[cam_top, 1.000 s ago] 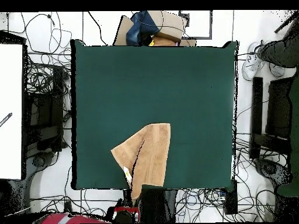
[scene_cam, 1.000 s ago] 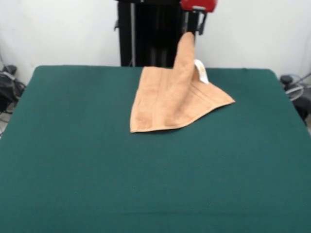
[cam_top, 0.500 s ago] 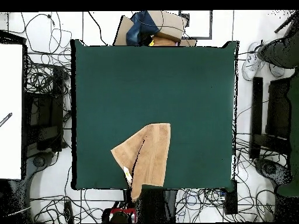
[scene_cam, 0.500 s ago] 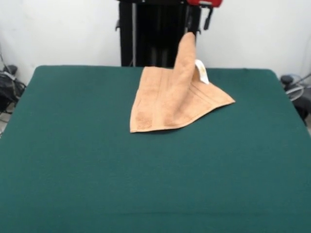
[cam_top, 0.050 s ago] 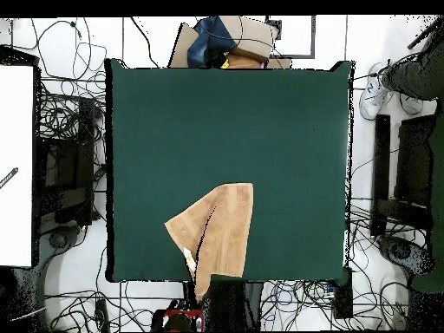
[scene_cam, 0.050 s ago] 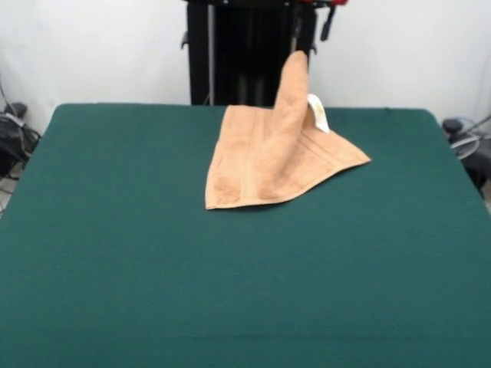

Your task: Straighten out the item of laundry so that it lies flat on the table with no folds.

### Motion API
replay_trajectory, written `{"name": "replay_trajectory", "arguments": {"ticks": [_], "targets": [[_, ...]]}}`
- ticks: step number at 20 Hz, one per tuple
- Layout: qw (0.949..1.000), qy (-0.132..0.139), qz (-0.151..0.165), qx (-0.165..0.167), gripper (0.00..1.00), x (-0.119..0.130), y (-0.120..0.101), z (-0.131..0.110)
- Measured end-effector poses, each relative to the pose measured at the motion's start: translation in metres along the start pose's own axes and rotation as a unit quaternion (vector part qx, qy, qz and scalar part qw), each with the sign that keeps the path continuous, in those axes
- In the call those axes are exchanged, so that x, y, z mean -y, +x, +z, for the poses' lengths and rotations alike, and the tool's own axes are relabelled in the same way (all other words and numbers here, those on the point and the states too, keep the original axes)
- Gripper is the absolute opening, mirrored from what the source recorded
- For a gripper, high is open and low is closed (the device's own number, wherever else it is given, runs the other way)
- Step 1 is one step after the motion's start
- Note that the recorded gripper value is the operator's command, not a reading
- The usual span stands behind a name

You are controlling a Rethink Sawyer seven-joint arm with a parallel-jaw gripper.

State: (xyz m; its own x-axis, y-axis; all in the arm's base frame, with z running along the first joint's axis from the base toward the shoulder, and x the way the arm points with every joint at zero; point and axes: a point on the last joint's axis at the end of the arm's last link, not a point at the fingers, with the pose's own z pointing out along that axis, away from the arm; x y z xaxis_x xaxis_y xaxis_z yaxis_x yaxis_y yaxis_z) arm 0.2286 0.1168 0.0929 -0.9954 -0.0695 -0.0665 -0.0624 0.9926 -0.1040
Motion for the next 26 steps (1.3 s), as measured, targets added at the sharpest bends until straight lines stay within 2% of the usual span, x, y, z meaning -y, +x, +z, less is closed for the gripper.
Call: {"name": "replay_trajectory", "arguments": {"ticks": [5,10,21,26], "targets": [[0.9998,-0.009,-0.003,-0.017,1.00,-0.001,-0.005,-0.007],[0.9997,-0.012,-0.013,-0.016,1.00,-0.001,-0.016,-0.007],[0.9990,-0.034,-0.024,0.017,1.00,0.005,-0.064,0.007],[0.9984,-0.040,-0.030,0.028,1.00,0.010,-0.088,0.023]]}}
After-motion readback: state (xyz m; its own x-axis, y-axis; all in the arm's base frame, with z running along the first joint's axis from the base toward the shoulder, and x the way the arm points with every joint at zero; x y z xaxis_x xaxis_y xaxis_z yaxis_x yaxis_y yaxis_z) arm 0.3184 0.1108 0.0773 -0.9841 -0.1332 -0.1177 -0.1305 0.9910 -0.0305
